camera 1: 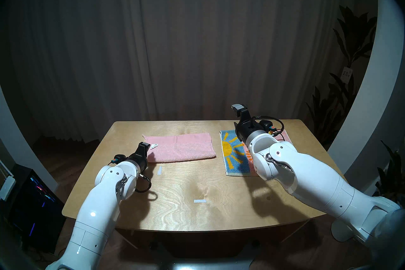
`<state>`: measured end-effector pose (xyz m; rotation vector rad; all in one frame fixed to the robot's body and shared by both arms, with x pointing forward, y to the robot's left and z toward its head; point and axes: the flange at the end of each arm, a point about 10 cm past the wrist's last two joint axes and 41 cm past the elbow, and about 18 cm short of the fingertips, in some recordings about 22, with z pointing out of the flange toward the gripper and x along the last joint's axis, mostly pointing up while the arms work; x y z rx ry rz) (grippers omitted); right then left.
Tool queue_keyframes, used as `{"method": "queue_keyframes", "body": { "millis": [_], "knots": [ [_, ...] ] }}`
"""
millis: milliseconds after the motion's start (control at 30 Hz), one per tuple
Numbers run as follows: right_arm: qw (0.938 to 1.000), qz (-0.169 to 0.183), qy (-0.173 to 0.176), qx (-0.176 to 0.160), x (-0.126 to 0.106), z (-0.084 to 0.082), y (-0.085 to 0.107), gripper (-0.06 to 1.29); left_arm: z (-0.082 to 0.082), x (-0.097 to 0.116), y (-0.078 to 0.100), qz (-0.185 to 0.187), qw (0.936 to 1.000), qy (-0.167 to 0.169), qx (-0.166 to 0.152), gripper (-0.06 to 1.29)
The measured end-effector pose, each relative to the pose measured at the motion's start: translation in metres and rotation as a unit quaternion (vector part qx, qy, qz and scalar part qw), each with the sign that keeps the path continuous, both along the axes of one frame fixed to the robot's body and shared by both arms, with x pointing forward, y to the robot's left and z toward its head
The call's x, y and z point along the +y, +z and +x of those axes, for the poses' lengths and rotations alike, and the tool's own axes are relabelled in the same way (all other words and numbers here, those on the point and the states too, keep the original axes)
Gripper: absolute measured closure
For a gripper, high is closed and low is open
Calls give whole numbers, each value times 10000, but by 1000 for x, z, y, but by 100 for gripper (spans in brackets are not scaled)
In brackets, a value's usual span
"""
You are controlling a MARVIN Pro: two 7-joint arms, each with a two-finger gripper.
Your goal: Fold each towel twice and stack them on table
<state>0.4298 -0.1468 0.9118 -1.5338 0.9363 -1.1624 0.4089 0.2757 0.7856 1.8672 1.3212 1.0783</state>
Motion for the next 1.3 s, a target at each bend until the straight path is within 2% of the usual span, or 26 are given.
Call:
{"method": "queue_keyframes", "body": {
  "millis": [500, 767, 833, 900, 933, 967, 1067, 1133, 1300],
  "knots": [
    [9999, -31, -101, -20, -6, 0, 2, 2, 30, -3, -2, 135, 9999, 74, -22, 4],
    [9999, -54, -148, -24, -10, 1, 2, 2, 30, -1, -14, 171, 9996, 134, 170, 6],
    [9999, -56, -152, -24, -10, 2, 2, 2, 30, -1, -14, 172, 9996, 135, 176, 27],
    [9999, -59, -159, -24, -11, 2, 2, 2, 30, -1, -14, 176, 9996, 137, 182, 62],
    [9998, -61, -163, -24, -11, 2, 2, 2, 30, -1, -14, 179, 9996, 140, 183, 90],
    [9998, -61, -165, -23, -11, 3, 2, 2, 30, -1, -14, 181, 9996, 141, 182, 100],
    [9998, -61, -171, -23, -11, 3, 2, 2, 29, 1, -14, 197, 9995, 164, 190, 119],
    [9998, -58, -174, -22, -11, 3, 2, 2, 25, 5, -13, 211, 9994, 197, 203, 126],
    [9998, -49, -178, -22, -10, 4, 2, 2, 14, 15, -11, 220, 9991, 293, 225, 126]
  ]
}}
